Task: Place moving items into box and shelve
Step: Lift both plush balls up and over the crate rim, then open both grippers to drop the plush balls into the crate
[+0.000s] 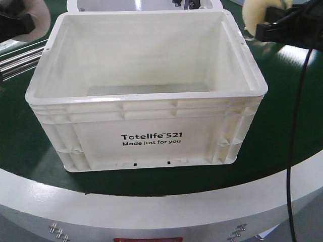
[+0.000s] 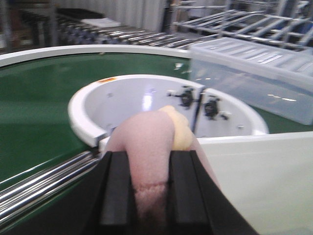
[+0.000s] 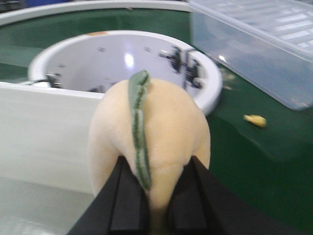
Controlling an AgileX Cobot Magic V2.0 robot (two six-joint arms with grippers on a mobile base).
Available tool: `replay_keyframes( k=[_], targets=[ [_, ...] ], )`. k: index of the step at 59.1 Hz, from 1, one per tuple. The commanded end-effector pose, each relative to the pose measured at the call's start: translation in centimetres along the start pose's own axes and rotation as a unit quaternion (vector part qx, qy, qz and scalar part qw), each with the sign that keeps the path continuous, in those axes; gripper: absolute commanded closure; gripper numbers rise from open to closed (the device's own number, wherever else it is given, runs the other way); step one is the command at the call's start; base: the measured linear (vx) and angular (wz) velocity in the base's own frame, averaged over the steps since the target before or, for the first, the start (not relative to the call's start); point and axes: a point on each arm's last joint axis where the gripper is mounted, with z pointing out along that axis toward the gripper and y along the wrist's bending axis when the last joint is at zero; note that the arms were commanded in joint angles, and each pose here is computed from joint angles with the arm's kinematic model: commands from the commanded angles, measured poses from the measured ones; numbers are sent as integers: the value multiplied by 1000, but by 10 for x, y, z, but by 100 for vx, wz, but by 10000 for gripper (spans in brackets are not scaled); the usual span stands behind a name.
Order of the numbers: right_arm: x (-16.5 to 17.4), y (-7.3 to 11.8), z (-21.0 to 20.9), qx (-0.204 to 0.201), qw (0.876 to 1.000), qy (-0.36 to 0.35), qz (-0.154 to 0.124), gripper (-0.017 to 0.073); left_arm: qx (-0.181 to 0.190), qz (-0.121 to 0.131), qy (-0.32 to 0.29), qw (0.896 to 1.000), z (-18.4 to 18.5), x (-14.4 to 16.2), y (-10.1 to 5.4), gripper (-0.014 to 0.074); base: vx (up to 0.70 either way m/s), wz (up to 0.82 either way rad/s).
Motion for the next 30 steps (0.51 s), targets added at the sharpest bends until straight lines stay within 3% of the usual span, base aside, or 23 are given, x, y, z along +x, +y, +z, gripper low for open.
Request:
replay_keyframes(
  k=[1, 15, 24, 30],
  targets=[
    [-26, 15, -13, -12, 997, -78, -17, 572, 41, 0, -85, 996, -9, -26, -19, 616, 0, 0],
    [-27, 55, -7, -77, 992, -92, -30, 572, 97, 1, -75, 992, -1, -16, -49, 616, 0, 0],
    [-23, 64, 1, -90, 992, -82, -34, 568, 111, 5, -66, 992, 9, -7, -58, 598, 0, 0],
    [-21, 65, 4, -91, 992, -77, -34, 538, 111, 14, -57, 992, 17, 0, -59, 532, 0, 0]
  ],
)
